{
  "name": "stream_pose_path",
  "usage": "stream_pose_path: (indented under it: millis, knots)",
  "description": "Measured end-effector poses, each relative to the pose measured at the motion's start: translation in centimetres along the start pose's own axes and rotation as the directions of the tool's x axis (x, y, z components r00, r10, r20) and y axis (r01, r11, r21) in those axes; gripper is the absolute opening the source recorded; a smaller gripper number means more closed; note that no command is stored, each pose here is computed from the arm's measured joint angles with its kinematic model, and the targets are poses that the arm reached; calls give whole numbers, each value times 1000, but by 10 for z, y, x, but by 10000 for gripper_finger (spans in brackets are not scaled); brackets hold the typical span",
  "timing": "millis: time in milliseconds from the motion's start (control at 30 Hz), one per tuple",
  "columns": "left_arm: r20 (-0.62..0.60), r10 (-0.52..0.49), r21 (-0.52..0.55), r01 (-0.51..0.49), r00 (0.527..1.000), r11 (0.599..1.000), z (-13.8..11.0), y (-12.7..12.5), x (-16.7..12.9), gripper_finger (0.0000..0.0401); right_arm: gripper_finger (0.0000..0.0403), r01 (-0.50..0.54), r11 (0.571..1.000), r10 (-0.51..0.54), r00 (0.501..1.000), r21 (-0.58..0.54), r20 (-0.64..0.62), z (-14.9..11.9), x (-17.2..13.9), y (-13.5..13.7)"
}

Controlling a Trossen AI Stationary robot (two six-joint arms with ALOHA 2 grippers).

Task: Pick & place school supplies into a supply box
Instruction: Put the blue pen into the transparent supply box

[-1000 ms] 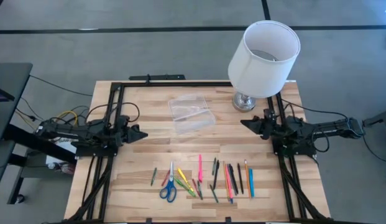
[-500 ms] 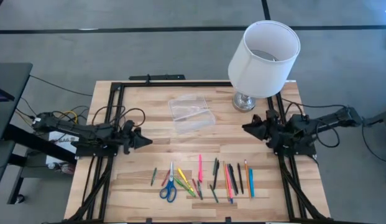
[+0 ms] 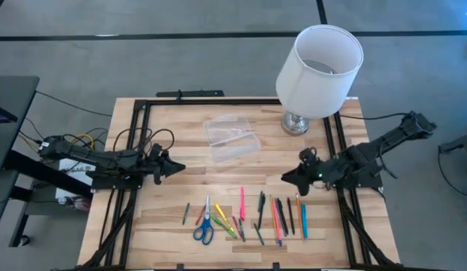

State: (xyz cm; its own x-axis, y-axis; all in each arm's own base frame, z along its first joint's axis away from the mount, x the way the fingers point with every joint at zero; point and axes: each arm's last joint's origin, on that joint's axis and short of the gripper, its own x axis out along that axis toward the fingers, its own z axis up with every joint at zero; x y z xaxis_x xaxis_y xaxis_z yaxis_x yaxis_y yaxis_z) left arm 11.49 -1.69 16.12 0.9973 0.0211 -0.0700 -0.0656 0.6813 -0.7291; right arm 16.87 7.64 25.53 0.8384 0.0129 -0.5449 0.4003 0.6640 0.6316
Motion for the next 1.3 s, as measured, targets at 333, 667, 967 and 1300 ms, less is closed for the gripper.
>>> stream_pose_path:
  millis: [333, 667, 967, 1300]
  knots:
    - [-85, 100, 21, -98, 991, 995, -8, 10, -1, 24, 98, 415, 881, -357, 898, 227, -255, -42, 23, 17]
    - [-82, 132, 54, -128, 988, 990, -9, 12, -1, 24, 98, 699, 640, -485, 689, 319, -539, -94, 29, 33]
    - [-81, 134, 95, -126, 988, 987, -9, 12, -1, 24, 98, 772, 589, -535, 595, 240, -599, -114, 47, 35]
    - [-80, 134, 74, -128, 988, 989, -9, 12, -1, 24, 98, 821, 552, -608, 515, 145, -604, -136, 62, 26]
